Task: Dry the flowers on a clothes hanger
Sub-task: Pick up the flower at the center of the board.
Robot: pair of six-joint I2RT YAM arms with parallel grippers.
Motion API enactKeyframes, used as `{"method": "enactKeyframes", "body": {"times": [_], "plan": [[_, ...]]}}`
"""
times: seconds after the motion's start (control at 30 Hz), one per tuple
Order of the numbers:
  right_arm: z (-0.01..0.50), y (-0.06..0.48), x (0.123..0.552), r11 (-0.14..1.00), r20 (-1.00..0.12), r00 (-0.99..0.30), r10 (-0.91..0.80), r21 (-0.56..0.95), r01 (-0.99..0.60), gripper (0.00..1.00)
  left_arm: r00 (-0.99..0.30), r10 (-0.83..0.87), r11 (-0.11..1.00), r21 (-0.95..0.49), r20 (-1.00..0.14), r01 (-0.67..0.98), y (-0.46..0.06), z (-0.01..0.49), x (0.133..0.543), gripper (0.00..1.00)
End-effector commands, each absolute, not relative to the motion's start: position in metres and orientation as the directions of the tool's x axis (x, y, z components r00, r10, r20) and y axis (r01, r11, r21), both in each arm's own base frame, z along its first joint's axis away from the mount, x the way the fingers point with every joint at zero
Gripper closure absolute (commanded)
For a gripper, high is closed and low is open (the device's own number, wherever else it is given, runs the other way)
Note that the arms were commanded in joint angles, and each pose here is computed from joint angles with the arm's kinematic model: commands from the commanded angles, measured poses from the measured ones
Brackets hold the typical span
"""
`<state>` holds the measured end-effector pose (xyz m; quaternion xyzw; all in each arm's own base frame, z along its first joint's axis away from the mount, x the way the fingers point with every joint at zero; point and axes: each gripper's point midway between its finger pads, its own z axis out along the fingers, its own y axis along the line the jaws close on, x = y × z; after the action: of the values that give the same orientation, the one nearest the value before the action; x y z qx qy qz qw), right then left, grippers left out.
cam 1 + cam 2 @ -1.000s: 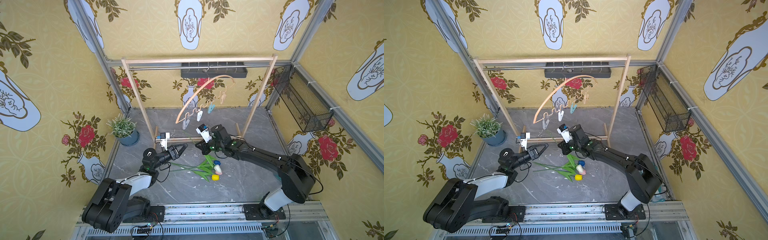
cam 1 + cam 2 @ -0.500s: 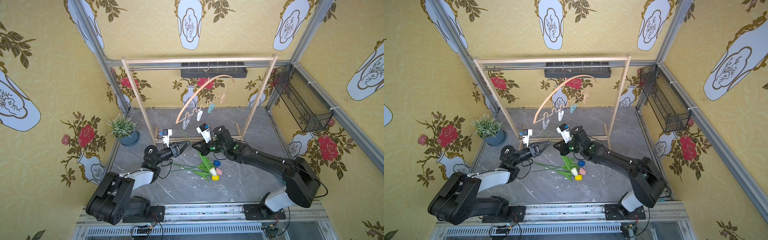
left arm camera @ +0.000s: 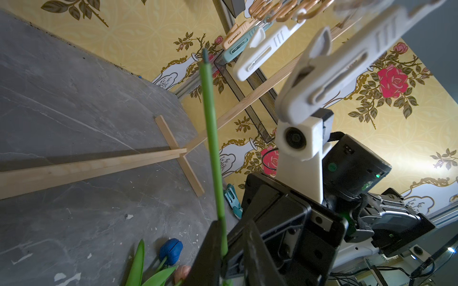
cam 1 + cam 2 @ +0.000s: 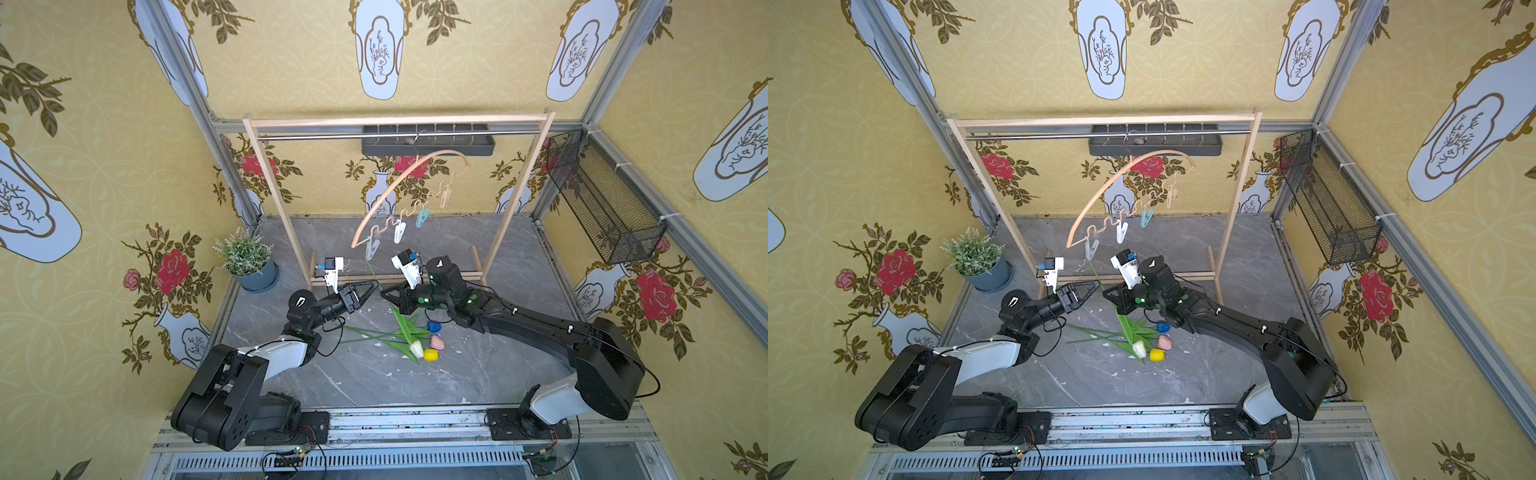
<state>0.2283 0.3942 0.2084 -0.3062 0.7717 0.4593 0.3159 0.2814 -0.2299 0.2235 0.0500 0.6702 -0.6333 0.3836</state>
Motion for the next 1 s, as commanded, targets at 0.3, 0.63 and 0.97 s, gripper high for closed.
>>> {"method": "enactKeyframes", "body": {"times": [0.3, 0.63, 0.97], "plan": [[0.219, 0.398, 0.218, 0.343, -0.776, -0.616, -0.138, 0.545, -0.765, 0.96, -0.69, -0.406, 0.213, -0.796, -0.599, 0.566, -0.23, 0.221, 0.277, 0.6], [0.224, 0.391, 0.212, 0.321, -0.761, -0.639, -0.112, 0.58, -0.748, 0.96, -0.679, -0.366, 0.211, -0.767, -0.636, 0.605, -0.232, 0.227, 0.267, 0.42], [0.223, 0.388, 0.209, 0.288, -0.741, -0.665, -0.095, 0.619, -0.731, 0.95, -0.707, -0.328, 0.181, -0.776, -0.627, 0.604, -0.239, 0.228, 0.268, 0.7]]}}
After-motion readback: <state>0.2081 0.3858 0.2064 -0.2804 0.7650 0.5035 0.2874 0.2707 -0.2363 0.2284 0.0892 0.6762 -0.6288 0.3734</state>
